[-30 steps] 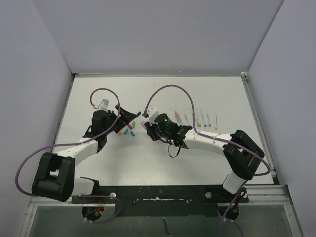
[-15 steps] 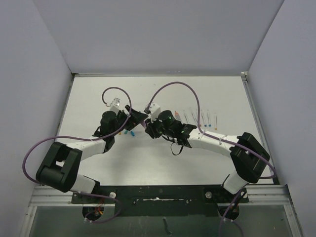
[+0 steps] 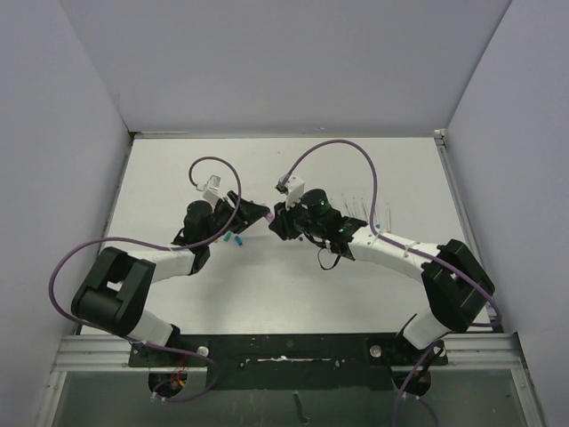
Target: Open the pen caps
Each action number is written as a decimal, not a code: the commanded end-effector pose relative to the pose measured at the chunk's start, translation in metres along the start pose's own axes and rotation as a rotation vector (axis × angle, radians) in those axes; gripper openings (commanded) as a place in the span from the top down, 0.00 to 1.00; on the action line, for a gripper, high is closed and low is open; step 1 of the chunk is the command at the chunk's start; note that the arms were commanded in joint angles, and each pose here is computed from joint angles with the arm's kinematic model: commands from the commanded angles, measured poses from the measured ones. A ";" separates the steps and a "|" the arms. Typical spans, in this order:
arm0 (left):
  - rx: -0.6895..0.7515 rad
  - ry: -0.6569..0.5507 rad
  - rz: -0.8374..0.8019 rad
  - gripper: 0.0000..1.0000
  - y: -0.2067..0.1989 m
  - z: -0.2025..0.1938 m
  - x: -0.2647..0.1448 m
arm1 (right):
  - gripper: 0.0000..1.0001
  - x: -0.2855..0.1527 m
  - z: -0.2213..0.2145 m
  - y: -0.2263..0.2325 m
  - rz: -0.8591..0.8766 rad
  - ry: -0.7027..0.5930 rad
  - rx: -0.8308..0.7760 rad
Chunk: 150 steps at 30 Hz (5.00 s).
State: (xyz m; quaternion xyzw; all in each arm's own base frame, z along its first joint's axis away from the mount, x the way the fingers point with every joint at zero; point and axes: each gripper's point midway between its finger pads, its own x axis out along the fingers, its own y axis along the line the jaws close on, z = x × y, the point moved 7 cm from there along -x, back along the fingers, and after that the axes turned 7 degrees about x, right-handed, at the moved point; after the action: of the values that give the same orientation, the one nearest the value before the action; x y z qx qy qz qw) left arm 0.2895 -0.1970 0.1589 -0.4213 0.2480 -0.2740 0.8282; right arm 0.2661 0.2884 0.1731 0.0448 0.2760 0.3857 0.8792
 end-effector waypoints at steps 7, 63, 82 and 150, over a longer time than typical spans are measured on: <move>0.034 -0.030 -0.133 0.53 -0.026 0.011 0.014 | 1.00 -0.009 0.024 0.014 0.094 -0.090 -0.004; 0.321 -0.178 0.215 1.00 -0.004 0.099 0.030 | 1.00 -0.039 -0.033 0.012 0.054 0.030 0.058; 0.297 -0.105 0.370 1.00 0.036 0.106 0.017 | 1.00 -0.027 -0.030 0.000 -0.082 0.073 -0.003; 0.332 0.031 0.594 0.44 0.087 0.142 0.061 | 0.63 0.099 -0.051 -0.042 -0.175 0.240 -0.039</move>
State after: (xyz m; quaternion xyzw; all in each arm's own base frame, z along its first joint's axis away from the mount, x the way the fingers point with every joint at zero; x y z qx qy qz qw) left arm 0.4466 -0.1211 0.0810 -0.1762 0.3979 -0.0588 0.8984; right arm 0.3187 0.3106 0.0697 -0.0521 0.3808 0.3057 0.8711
